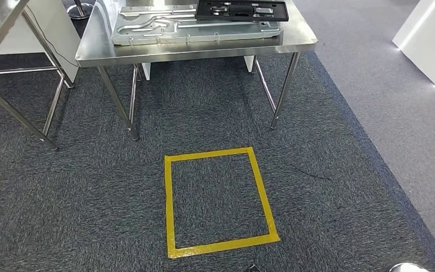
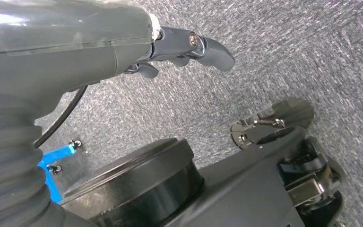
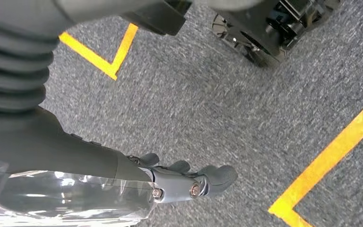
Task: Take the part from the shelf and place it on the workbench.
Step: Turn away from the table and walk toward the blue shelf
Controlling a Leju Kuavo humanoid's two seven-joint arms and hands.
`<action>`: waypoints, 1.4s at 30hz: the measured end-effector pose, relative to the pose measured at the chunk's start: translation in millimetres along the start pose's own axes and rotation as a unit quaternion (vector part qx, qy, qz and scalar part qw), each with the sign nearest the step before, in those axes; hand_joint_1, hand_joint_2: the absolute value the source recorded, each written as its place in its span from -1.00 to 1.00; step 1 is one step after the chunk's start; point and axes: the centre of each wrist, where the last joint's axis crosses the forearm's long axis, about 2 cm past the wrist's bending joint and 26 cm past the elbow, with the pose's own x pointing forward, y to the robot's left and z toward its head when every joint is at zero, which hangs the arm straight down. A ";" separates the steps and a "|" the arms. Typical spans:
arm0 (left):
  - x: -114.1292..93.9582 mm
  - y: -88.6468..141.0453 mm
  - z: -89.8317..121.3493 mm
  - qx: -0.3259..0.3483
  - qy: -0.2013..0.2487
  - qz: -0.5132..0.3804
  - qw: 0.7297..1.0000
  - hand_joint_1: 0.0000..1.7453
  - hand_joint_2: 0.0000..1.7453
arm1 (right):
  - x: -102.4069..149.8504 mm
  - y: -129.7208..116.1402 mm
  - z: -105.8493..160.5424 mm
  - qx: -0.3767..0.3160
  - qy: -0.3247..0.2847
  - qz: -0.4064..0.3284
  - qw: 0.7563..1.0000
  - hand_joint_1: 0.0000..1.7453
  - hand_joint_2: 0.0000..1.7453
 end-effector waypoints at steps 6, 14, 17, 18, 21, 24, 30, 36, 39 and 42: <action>-0.9 -0.4 0.1 -0.001 -0.004 0.004 1.000 -1.00 1.00 | -3.7 -5.1 -1.0 0.002 0.012 -0.005 1.000 -1.00 -1.00; -3.2 -0.3 0.2 -0.002 -0.005 0.001 1.000 -1.00 1.00 | -5.6 -7.6 -1.2 -0.006 0.016 -0.006 1.000 -1.00 -1.00; -4.3 -0.9 0.2 -0.003 -0.007 0.001 1.000 -1.00 1.00 | -7.5 -8.6 -1.0 -0.009 0.018 -0.007 1.000 -1.00 -1.00; -4.4 -0.8 0.2 -0.003 -0.007 0.001 1.000 -1.00 1.00 | -8.4 -8.5 -0.7 -0.010 0.019 -0.007 1.000 -1.00 -1.00; -6.2 -1.6 0.4 -0.004 -0.007 0.003 1.000 -1.00 1.00 | -10.8 -7.8 0.4 -0.009 0.022 -0.008 1.000 -1.00 -1.00; -6.6 -1.6 0.4 -0.004 -0.007 0.004 1.000 -1.00 1.00 | -11.4 -8.1 0.5 -0.010 0.023 -0.009 1.000 -1.00 -1.00; -10.5 -2.2 0.7 -0.005 -0.006 0.005 1.000 -1.00 1.00 | -12.2 -9.2 0.4 -0.012 0.022 -0.009 1.000 -1.00 -1.00; -10.1 0.1 0.5 -0.003 -0.009 0.005 1.000 -1.00 1.00 | -16.5 -7.5 2.5 -0.011 0.024 -0.009 1.000 -1.00 -1.00; -11.0 0.5 0.6 -0.004 -0.008 0.005 1.000 -1.00 1.00 | -15.6 -8.2 1.9 -0.012 0.022 -0.009 1.000 -1.00 -1.00; -10.8 0.8 0.5 -0.004 -0.009 0.006 1.000 -1.00 -0.50 | -14.9 -8.7 1.5 -0.013 0.021 -0.009 1.000 -1.00 -1.00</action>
